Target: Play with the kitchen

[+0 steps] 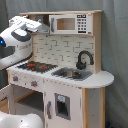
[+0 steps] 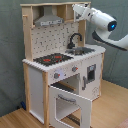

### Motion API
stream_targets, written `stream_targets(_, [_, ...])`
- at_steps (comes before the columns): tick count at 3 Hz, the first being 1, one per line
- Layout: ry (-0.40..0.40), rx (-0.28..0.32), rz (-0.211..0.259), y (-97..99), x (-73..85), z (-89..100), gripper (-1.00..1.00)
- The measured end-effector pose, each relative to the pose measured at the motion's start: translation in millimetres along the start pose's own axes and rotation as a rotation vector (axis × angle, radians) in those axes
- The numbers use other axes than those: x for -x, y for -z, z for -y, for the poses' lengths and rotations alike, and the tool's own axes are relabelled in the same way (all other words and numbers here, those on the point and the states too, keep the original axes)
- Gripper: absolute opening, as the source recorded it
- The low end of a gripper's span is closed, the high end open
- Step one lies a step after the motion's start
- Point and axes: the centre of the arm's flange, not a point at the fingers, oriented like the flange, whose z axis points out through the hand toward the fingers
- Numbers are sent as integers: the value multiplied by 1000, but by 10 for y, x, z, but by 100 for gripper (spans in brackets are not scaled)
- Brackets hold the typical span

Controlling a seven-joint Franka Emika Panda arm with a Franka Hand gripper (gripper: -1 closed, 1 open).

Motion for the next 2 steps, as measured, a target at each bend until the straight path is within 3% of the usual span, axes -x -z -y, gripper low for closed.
stream_targets(2, [-93, 29, 59, -59, -206, -1, 100])
